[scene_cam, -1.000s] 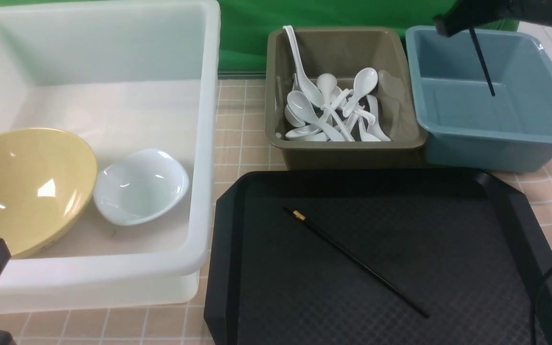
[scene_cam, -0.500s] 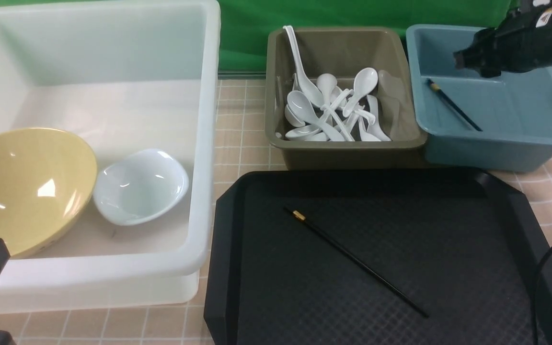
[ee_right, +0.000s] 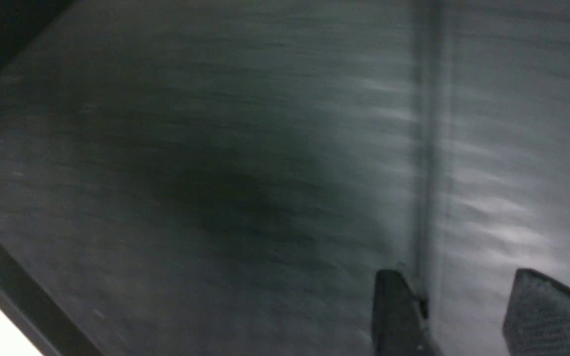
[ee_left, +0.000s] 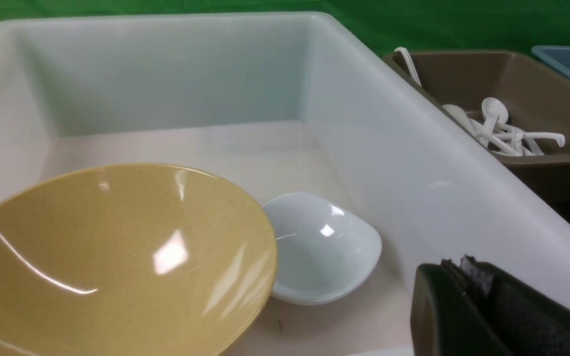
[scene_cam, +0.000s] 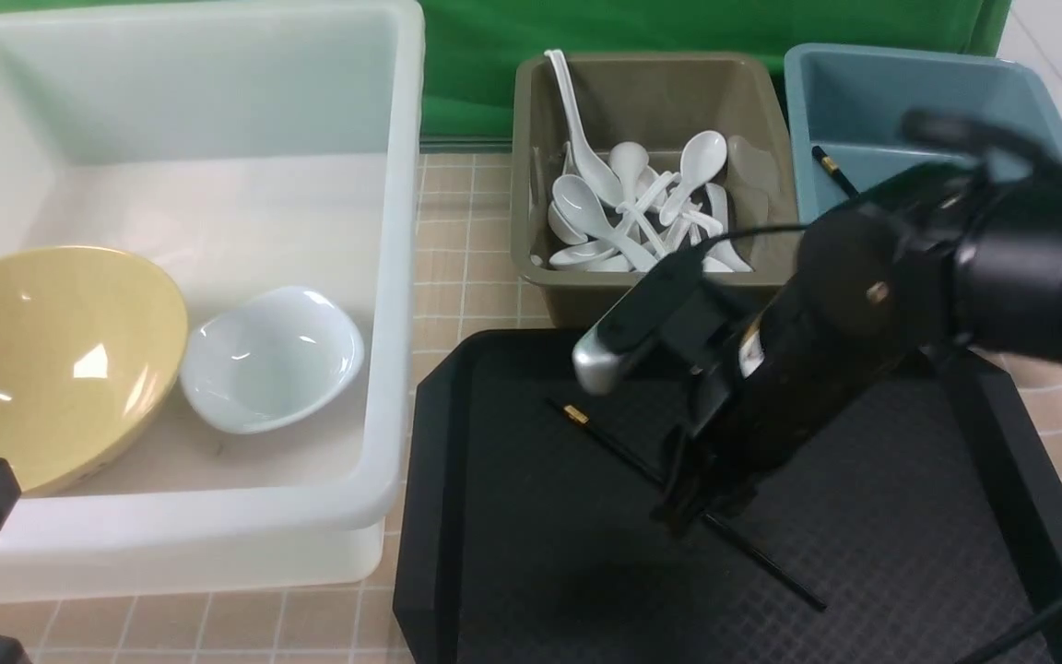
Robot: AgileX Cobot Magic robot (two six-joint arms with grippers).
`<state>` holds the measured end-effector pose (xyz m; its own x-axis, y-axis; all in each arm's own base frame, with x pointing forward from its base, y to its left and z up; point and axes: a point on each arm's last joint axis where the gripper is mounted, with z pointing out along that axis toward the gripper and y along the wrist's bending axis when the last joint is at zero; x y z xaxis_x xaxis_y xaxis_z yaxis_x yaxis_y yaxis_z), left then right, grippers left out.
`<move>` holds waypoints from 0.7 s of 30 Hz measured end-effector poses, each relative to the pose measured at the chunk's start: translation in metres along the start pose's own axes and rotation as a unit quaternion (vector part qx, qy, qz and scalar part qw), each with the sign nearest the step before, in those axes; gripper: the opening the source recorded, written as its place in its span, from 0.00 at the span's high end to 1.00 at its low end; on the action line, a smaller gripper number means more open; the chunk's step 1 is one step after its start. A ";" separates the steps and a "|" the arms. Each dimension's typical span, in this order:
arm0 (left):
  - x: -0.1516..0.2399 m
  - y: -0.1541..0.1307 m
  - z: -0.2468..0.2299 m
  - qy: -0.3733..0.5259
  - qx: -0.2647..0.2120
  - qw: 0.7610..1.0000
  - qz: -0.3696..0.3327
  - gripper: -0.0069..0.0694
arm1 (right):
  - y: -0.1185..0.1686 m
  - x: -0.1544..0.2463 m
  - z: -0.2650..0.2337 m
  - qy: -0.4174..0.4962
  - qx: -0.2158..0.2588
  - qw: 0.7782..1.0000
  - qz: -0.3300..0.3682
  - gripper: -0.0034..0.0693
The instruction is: On brown table put chopsticks spoon bowls plates into blue grey white boxes.
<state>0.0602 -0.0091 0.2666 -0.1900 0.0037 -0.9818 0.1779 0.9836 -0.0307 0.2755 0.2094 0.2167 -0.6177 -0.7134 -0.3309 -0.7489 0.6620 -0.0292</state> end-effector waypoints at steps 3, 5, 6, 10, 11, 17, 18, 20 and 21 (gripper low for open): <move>0.000 0.000 0.000 0.000 0.000 1.000 0.000 0.91 | -0.001 -0.005 0.026 -0.006 0.008 1.000 -0.009 0.48; 0.000 0.000 0.000 0.000 0.000 1.000 0.000 0.91 | -0.003 -0.005 0.041 0.001 0.013 1.000 -0.016 0.49; 0.000 0.000 0.000 0.000 0.000 1.000 0.000 0.91 | -0.003 -0.003 0.053 0.014 0.013 1.000 -0.019 0.53; 0.000 0.000 0.000 0.000 0.000 1.000 0.000 0.91 | -0.002 -0.002 0.056 0.021 0.010 1.000 -0.019 0.74; 0.000 0.000 0.000 0.000 0.000 1.000 0.000 0.91 | -0.001 -0.002 0.056 0.024 0.008 1.000 -0.018 0.80; 0.000 0.000 0.000 0.000 0.000 1.000 0.000 0.91 | -0.001 -0.003 0.026 0.008 0.015 1.000 -0.024 0.87; 0.000 0.000 0.000 0.000 0.000 1.000 0.000 0.91 | -0.001 -0.006 0.003 -0.025 0.025 0.999 -0.028 0.87; 0.000 0.000 0.000 0.000 0.000 1.000 0.000 0.91 | -0.002 -0.009 -0.042 -0.090 0.047 0.994 -0.030 0.87; 0.000 0.000 0.000 0.000 0.000 1.000 0.000 0.91 | -0.003 -0.009 -0.051 -0.111 0.051 0.992 -0.030 0.88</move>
<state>0.0602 -0.0091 0.2666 -0.1898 0.0046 -0.9818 0.1780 0.9836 -0.0298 0.2709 0.2022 0.2676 -0.4964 -0.6920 -0.5241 -0.7478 0.6476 -0.1467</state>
